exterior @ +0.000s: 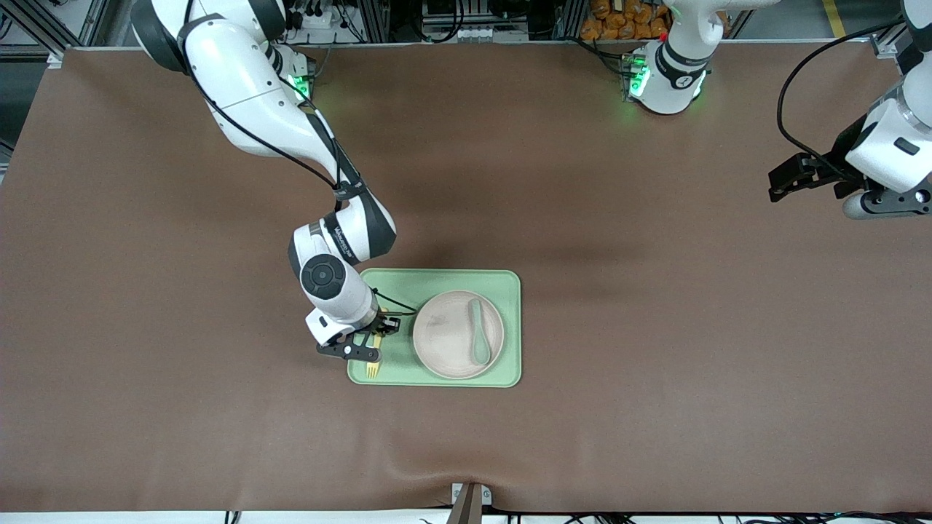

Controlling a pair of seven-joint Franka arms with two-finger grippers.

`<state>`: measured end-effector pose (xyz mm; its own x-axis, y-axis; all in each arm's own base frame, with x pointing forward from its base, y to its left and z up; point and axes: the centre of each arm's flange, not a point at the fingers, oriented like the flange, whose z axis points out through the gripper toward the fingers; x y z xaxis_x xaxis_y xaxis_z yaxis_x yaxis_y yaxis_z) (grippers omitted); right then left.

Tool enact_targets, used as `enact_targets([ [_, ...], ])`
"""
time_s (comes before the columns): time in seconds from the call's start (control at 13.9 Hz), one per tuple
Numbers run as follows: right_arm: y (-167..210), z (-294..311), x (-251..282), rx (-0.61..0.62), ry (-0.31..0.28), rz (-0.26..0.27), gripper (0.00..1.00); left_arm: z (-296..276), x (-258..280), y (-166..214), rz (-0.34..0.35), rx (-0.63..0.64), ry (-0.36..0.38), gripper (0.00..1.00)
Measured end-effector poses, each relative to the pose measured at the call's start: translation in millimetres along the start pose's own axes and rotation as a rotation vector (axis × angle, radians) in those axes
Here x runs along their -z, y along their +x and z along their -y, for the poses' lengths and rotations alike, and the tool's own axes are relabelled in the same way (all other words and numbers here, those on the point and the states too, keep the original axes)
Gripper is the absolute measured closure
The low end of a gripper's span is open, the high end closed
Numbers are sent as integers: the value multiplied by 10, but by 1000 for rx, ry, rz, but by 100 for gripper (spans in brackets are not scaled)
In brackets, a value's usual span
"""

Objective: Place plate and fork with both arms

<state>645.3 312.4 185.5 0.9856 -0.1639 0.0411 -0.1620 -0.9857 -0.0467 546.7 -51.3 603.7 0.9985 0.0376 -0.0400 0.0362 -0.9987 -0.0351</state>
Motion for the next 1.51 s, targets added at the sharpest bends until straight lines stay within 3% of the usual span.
enact_targets([
  [0.07, 0, 2, 20, -1, 1, 0, 80, 0, -2, 0, 0, 0, 0, 0],
  [0.14, 6, 4, 50, 0, 1, -2, 74, 0, -4, 0, 1, 0, 0, 0],
  [0.36, 40, 65, 351, 14, -20, 43, 42, -1, -7, -1, 1, 0, 0, 0],
  [0.65, 274, 170, 1306, 13, -35, 84, 2, 0, 13, -12, -2, 0, 0, 0],
  [0.94, 746, -384, 2203, -52, 14, -14, 0, -19, 43, -32, -8, -3, 0, 0],
  [1.08, 978, -932, 2538, 20, 19, -40, 0, -53, 48, -39, -9, -8, 0, 0],
  [1.51, 1136, -2625, 3418, 204, 1, 23, 0, -63, 48, -44, -9, -10, 1, 0],
])
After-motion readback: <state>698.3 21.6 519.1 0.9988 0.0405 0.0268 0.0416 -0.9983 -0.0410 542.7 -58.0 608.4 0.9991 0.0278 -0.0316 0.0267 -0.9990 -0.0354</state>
